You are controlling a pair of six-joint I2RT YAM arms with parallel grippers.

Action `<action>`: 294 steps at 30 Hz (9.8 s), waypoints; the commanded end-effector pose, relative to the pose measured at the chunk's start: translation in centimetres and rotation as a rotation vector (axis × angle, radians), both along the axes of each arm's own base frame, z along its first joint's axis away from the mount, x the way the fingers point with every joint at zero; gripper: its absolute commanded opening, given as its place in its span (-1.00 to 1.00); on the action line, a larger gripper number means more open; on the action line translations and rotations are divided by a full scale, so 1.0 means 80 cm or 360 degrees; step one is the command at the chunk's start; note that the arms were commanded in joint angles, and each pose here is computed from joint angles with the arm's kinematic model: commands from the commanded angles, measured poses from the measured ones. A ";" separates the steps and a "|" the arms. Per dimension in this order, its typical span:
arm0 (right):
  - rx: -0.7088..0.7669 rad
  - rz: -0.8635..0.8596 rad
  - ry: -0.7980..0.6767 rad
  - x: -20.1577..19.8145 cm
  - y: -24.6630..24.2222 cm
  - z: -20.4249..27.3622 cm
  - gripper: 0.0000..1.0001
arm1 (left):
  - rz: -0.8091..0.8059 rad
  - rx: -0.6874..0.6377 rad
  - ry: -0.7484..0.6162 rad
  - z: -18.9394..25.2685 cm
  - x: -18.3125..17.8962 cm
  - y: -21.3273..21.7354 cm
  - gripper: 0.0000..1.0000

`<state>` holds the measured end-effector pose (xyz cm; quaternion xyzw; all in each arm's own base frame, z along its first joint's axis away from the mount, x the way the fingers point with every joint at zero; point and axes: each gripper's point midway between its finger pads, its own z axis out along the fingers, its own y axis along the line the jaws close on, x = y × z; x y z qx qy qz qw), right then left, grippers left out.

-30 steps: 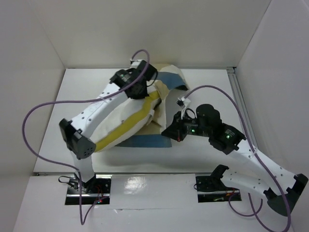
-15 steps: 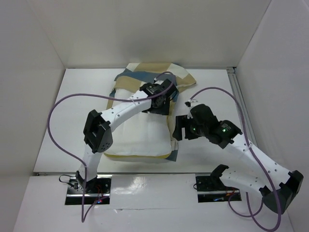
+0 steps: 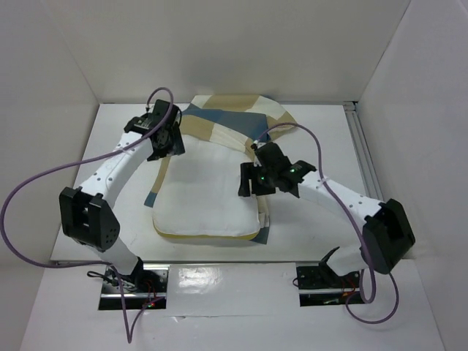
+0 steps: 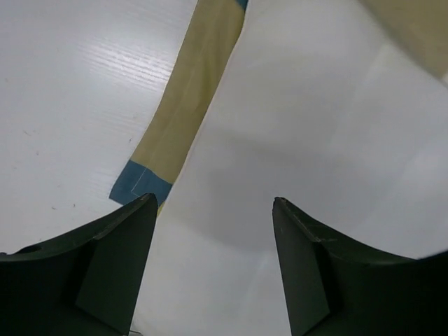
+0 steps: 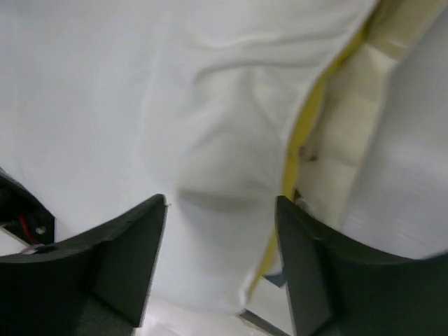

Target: Put the pillow into the pillowcase

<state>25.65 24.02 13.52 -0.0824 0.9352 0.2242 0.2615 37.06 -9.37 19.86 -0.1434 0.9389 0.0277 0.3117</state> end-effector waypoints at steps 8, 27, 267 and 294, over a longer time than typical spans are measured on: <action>-0.0028 -0.0134 0.0004 0.029 0.004 -0.049 -1.00 | -0.0171 -0.0177 0.0356 -0.140 -0.034 -0.020 0.40; -0.0091 -0.0185 -0.0539 0.114 -0.018 0.111 1.00 | -0.0050 -0.0653 0.0072 -0.077 -0.081 -0.012 0.61; 0.0783 -0.0119 -0.0444 0.096 0.004 0.115 -1.00 | -0.1264 -0.0781 -0.0262 0.135 -0.019 -0.366 -1.00; -0.0515 0.0384 -0.0696 0.017 0.083 0.057 0.97 | 0.0117 -0.0395 -0.0070 -0.054 -0.153 -0.022 0.64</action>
